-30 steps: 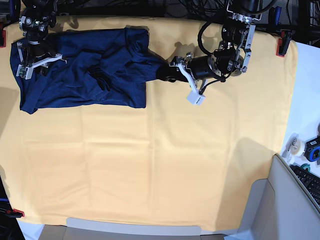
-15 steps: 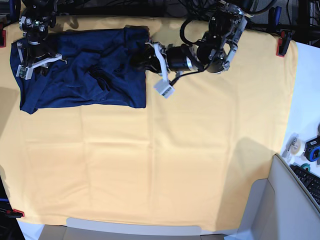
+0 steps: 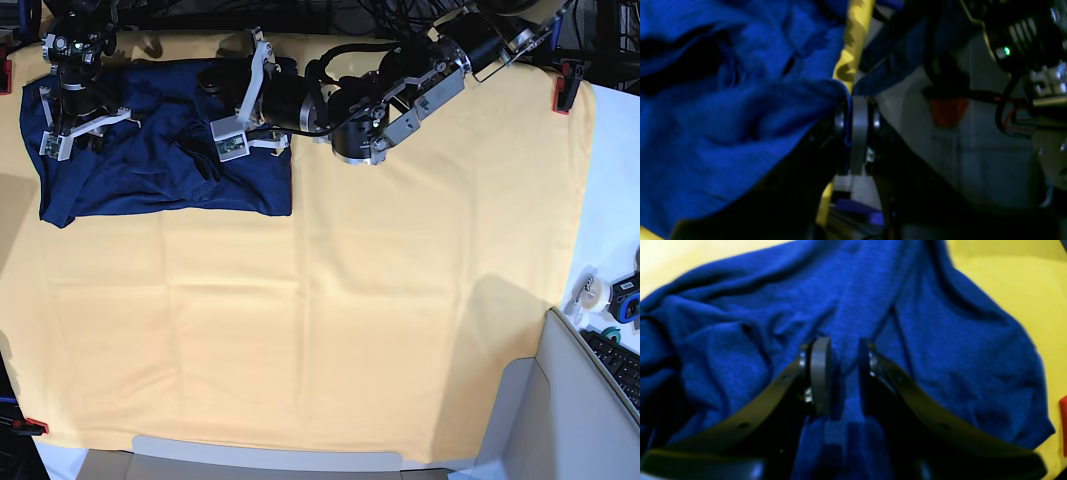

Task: Fold the T-shirt properly
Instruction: 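Press the right gripper onto the shirt bundle and pinch its edge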

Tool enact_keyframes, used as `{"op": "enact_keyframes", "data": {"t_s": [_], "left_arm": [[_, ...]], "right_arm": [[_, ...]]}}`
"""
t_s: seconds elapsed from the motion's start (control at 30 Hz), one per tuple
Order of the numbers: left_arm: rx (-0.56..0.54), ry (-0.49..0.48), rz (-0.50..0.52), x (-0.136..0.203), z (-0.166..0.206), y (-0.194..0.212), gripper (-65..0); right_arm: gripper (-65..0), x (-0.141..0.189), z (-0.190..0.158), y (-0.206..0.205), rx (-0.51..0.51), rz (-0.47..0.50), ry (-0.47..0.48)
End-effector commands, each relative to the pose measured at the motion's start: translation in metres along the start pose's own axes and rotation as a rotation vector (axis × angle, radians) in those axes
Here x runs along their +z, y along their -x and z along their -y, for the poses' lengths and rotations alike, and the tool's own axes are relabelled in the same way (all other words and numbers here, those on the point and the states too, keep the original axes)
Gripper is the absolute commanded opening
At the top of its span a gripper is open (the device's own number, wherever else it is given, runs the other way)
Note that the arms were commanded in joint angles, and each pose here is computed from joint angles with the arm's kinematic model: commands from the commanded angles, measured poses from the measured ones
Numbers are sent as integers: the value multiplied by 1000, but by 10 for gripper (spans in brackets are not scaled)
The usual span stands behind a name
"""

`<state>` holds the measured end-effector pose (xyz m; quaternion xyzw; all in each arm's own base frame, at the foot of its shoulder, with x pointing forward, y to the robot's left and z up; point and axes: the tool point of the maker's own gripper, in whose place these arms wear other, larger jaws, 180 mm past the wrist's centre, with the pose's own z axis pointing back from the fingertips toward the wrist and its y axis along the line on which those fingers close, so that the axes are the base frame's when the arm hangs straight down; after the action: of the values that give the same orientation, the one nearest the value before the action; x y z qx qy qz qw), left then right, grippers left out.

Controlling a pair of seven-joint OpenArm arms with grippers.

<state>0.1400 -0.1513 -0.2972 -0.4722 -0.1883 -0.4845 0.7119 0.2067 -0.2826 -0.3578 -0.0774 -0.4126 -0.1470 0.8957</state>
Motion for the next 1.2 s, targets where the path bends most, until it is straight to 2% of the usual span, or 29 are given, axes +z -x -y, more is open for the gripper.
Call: {"op": "enact_keyframes", "data": {"t_s": [0.0, 0.33, 0.53, 0.6, 0.77, 0.87, 1.0, 1.07, 1.13, 1.17], "left_arm": [[-35, 32, 34, -1, 9, -14, -650], [-132, 96, 43, -15, 33, -41, -639], [-129, 86, 60, -13, 30, -45, -468], [-129, 85, 61, -13, 30, -46, -443], [-136, 83, 68, -11, 30, -49, -441], [-122, 50, 117, -1, 21, -61, -443], [-63, 3, 218, 19, 9, -73, -506], [-25, -21, 251, 27, 2, -73, -547], [5, -40, 270, 31, -5, -72, -574], [18, -47, 275, 33, -8, -71, -584]], "right_arm": [[-505, 2, 3, -10, 8, 39, 6], [-505, -6, 6, 10, -8, -18, 6], [-505, -5, 7, 10, -8, -18, 8], [-505, -5, 7, 10, -8, -18, 8], [-505, -5, 8, -1, -3, 15, 12], [-505, 3, 10, -27, 6, 88, 27], [-508, 19, 5, -62, 34, 190, 30], [-546, 19, -15, -66, 85, 200, -39], [-630, 18, -41, -65, 167, 197, -138], [-650, 18, -60, -61, 213, 190, -204]]}}
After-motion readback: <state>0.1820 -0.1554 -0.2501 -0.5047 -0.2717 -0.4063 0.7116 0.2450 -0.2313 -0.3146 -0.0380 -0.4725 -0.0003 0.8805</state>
